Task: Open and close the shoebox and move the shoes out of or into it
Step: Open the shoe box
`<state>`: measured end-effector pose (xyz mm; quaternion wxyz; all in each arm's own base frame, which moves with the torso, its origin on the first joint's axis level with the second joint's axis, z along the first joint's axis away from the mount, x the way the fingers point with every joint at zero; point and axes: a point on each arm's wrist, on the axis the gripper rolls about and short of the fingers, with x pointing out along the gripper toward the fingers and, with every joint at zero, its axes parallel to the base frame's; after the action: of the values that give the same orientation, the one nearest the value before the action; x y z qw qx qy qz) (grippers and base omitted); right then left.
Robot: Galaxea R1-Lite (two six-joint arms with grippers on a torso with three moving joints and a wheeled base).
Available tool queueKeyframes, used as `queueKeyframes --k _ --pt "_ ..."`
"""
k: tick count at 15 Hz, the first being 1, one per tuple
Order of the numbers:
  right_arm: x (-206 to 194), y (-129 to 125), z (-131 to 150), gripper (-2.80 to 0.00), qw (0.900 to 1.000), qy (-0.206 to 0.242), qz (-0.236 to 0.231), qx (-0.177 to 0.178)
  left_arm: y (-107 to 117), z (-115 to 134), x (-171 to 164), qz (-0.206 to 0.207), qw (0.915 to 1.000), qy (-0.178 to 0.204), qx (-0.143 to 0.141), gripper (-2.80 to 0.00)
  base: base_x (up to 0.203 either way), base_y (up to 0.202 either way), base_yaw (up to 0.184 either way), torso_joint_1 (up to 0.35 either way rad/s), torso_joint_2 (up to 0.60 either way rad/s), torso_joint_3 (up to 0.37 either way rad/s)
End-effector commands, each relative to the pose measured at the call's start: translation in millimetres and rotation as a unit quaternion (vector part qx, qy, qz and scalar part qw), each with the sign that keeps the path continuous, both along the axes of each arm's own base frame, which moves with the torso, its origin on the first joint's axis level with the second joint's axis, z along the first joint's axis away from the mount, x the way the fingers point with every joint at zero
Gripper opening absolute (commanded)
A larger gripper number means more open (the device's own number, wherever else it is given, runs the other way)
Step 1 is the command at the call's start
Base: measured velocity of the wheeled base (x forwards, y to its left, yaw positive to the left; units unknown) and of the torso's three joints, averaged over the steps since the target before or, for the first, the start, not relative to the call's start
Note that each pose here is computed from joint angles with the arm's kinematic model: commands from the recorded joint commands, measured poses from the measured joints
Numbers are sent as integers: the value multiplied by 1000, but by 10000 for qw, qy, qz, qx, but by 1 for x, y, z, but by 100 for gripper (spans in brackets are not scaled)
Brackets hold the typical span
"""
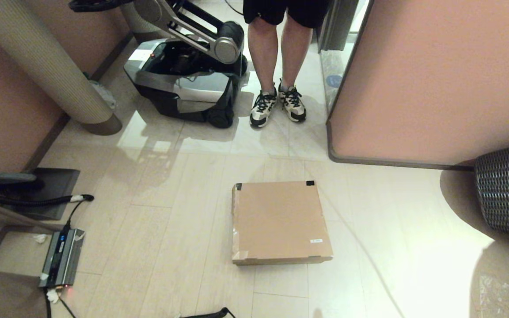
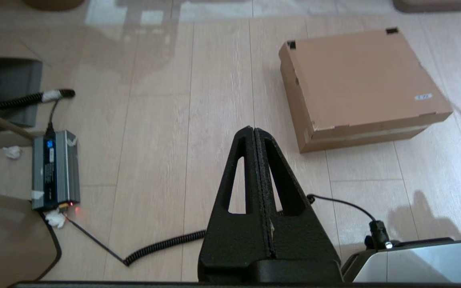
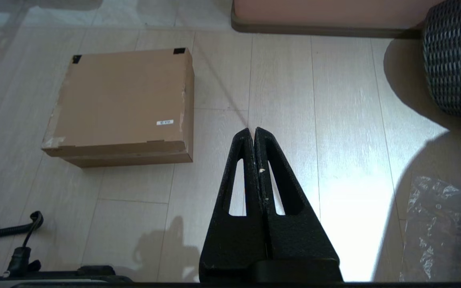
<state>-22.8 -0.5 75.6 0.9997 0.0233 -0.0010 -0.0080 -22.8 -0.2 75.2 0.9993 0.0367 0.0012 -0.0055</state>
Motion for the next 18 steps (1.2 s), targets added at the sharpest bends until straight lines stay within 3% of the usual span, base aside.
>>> queueKeyframes --k 1,18 --pt "0 0 0 -280 10000 8 3 5 0 0 0 1 10000 1 1 -280 0 0 0 2 2 -198" --pt "0 0 0 -280 10000 -1 -12 43 0 0 0 1 10000 1 1 -280 0 0 0 2 3 -199"
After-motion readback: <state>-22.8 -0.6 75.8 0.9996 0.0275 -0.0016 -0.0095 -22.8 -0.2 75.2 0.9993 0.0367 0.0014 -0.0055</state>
